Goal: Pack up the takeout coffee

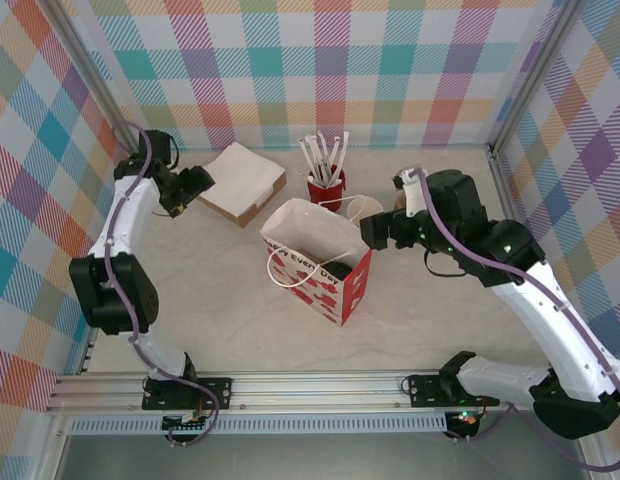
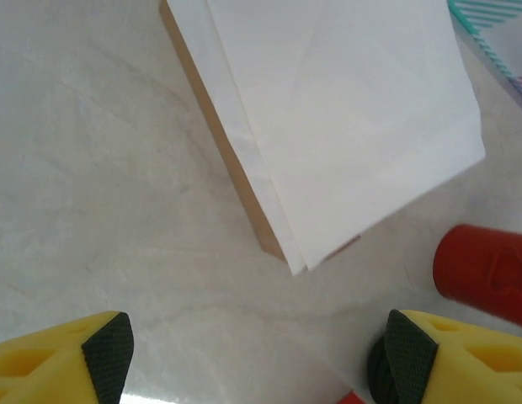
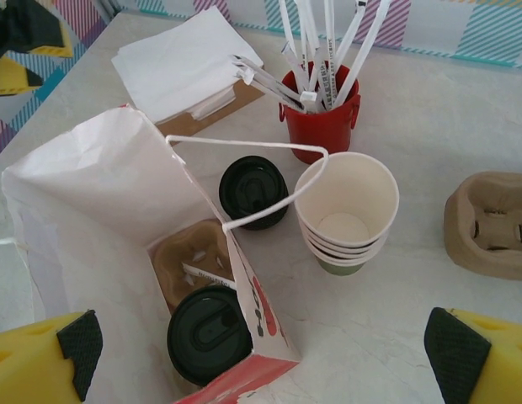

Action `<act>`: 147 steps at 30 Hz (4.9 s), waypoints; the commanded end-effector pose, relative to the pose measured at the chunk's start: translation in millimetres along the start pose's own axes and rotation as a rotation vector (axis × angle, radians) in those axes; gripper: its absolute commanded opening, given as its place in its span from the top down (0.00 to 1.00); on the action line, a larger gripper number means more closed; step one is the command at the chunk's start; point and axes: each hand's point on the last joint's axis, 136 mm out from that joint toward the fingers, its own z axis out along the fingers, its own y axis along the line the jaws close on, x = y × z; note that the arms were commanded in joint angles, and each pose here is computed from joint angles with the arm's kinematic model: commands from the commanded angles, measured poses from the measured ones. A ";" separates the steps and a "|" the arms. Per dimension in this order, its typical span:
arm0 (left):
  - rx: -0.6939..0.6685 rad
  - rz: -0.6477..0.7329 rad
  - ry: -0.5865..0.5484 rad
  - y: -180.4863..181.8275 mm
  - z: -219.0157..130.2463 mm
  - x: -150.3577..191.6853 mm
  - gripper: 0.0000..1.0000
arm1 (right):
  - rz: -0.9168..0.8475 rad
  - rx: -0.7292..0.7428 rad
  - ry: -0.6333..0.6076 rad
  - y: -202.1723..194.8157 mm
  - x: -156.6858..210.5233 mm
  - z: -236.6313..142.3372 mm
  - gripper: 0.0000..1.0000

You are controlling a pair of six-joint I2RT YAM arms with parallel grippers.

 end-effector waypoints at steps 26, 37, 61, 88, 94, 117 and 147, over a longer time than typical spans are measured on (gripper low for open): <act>-0.119 -0.064 0.040 9.9 125.6 -75.3 0.48 | 0.029 -0.103 0.094 14.6 32.1 33.1 0.00; -0.138 -0.079 0.053 16.6 139.5 -72.2 0.52 | 0.026 -0.101 0.117 15.0 34.8 40.9 0.00; -0.138 -0.056 0.017 12.7 128.1 -81.3 0.62 | 0.024 -0.099 0.185 15.2 48.0 54.7 0.00; -0.163 -0.062 0.042 20.4 148.6 -78.6 0.66 | 0.015 -0.085 0.201 13.0 50.9 60.3 0.00; -0.167 -0.050 0.023 19.3 143.8 -83.3 0.67 | 0.014 -0.084 0.212 13.0 52.8 63.5 0.00; -0.134 -0.036 0.022 11.7 142.9 -86.2 0.87 | 0.016 -0.084 0.218 12.9 54.3 64.5 0.00; 0.455 0.415 -0.330 -145.7 -93.4 -87.0 1.00 | -0.067 -0.134 0.014 19.9 15.2 20.2 0.00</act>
